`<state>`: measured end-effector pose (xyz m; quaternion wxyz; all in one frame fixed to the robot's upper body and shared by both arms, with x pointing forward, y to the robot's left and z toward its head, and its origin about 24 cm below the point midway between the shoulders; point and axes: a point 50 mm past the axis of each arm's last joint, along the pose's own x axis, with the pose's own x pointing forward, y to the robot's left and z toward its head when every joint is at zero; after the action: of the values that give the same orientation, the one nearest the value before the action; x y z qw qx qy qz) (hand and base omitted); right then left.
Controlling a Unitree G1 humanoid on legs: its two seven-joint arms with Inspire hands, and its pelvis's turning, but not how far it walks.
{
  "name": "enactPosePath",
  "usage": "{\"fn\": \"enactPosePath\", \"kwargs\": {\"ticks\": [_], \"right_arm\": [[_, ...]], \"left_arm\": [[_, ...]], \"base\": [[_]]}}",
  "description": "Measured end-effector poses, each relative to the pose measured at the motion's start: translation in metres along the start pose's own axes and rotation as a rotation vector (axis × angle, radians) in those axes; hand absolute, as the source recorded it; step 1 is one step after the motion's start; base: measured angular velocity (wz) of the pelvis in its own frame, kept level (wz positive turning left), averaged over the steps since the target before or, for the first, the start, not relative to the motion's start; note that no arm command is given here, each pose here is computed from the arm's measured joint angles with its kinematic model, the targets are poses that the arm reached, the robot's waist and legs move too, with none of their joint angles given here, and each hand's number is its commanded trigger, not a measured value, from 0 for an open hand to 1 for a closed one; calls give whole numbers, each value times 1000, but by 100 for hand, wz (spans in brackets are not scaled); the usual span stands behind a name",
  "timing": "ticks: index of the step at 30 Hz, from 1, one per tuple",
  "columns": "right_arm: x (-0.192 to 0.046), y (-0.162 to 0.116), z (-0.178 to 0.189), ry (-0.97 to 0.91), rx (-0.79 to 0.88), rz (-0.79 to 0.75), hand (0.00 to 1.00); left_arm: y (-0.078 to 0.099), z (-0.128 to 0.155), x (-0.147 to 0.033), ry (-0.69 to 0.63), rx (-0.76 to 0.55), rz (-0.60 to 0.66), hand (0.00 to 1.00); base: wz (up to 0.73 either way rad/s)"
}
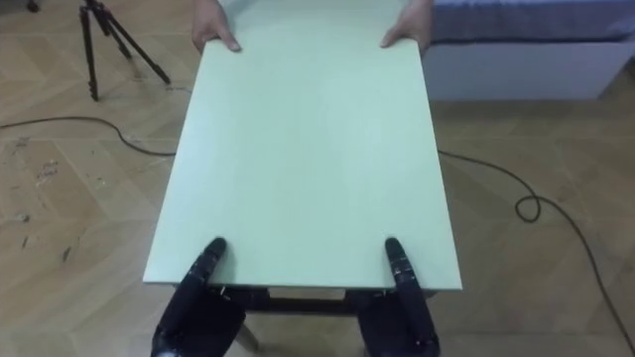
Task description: Move table with human
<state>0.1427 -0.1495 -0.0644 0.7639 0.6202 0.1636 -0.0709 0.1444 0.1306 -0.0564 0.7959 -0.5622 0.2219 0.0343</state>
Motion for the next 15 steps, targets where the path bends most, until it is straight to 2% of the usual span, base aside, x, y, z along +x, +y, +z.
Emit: {"fn": "enactPosePath", "kwargs": {"ticks": [4, 9, 15], "right_arm": [[6, 5, 2, 9, -5, 26, 100], [22, 15, 10, -11, 7, 65, 100], [16, 7, 13, 21, -7, 35, 100]], "left_arm": [[-4, 4, 4, -9, 6, -19, 100], [-20, 12, 30, -5, 45, -68, 100], [-11, 7, 24, 3, 29, -35, 100]], "base": [[16], [13], [-1]]}}
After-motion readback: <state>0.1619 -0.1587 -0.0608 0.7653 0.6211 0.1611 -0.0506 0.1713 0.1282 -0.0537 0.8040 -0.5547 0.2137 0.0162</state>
